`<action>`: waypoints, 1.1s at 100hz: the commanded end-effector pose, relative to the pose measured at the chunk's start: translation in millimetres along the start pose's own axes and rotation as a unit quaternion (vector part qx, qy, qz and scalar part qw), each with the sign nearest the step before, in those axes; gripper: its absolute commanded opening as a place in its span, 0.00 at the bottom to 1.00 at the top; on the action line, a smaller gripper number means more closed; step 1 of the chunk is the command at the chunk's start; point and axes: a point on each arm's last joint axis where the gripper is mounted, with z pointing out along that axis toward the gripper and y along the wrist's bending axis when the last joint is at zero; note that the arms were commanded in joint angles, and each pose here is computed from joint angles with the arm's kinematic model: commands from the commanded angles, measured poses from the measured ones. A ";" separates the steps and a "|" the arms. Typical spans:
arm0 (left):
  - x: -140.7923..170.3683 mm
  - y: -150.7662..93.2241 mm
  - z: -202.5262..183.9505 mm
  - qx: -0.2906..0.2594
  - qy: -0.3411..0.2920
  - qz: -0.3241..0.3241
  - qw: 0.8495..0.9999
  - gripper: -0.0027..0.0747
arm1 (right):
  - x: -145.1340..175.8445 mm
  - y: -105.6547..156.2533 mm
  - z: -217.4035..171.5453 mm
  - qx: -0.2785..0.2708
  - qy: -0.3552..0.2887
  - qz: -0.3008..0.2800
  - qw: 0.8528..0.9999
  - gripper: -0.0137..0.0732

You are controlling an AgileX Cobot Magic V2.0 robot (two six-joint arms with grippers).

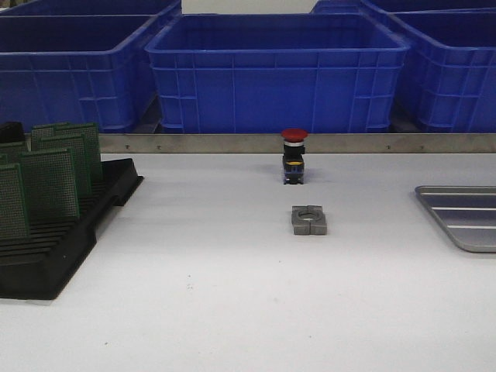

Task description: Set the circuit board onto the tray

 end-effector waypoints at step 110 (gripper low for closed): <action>-110.0 -12.3 35.8 -0.003 0.198 -0.018 0.980 0.12 | -12.0 -0.1 -3.1 0.001 -0.055 -0.005 0.998 0.09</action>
